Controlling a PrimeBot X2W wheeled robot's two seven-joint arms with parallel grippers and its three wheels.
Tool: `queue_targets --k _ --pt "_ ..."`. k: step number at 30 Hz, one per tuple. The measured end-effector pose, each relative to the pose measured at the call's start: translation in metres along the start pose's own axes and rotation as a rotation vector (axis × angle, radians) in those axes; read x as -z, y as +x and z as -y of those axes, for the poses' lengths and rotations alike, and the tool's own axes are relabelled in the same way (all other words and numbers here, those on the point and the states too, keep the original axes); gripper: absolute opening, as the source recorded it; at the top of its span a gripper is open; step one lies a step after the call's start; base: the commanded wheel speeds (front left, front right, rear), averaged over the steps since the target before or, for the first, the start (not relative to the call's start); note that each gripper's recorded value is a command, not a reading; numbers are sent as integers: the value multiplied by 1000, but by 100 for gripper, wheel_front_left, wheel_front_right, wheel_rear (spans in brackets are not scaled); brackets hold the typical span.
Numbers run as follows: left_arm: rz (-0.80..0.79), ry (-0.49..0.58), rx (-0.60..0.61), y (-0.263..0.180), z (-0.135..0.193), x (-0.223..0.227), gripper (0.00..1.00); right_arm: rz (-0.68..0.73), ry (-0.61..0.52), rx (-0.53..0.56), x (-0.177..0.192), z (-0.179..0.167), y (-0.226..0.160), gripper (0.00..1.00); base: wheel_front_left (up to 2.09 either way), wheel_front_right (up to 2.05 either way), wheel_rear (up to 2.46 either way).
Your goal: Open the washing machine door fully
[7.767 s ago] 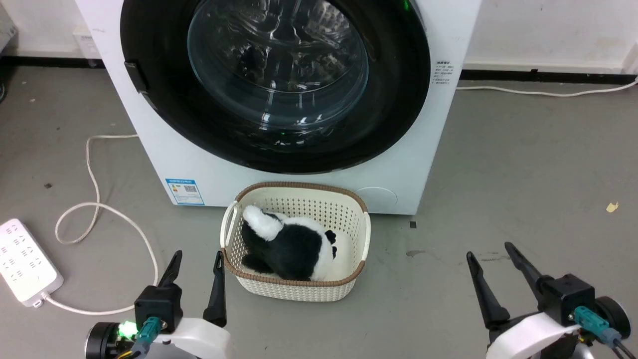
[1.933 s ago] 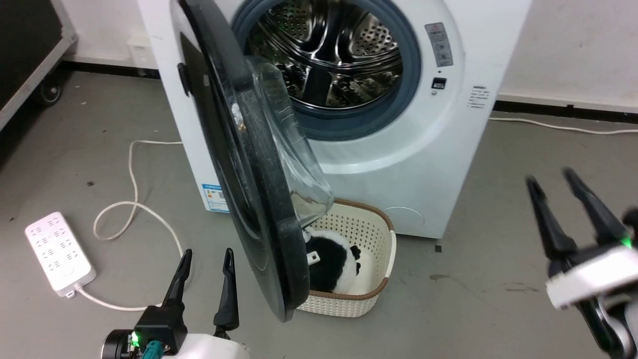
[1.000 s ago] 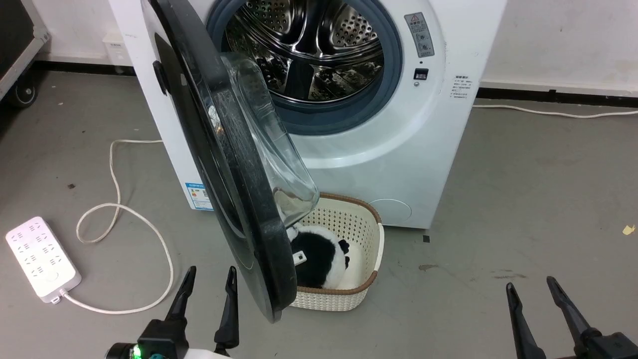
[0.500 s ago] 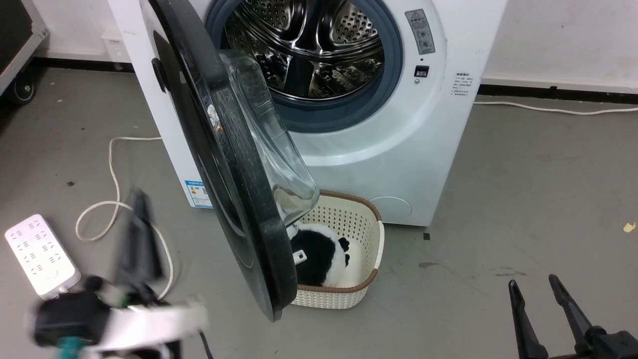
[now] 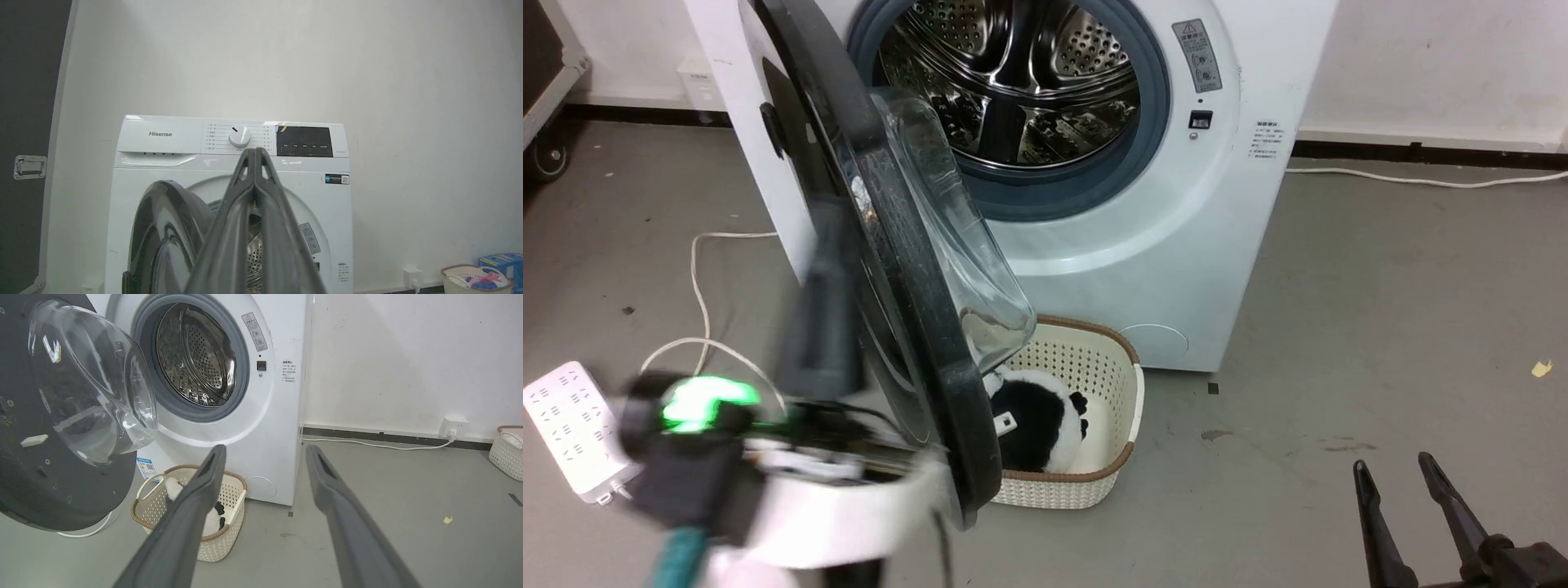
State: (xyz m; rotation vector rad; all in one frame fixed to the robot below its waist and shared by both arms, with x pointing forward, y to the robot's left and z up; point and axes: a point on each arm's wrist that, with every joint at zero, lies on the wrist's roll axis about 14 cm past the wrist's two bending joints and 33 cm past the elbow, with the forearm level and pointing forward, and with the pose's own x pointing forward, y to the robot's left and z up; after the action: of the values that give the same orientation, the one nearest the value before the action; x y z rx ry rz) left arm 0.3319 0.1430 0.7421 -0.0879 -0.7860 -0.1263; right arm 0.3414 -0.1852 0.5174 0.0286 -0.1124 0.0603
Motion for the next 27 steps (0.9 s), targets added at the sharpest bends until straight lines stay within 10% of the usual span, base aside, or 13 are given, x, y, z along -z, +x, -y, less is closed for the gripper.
queue_targets --k 11,27 --pt "-497 -164 176 -66 76 110 0 -17 15 13 6 3 -1 100 0 0 0" --pt "-795 -154 41 -130 49 195 0 -43 29 -10 16 -4 9 100 0 0 0"
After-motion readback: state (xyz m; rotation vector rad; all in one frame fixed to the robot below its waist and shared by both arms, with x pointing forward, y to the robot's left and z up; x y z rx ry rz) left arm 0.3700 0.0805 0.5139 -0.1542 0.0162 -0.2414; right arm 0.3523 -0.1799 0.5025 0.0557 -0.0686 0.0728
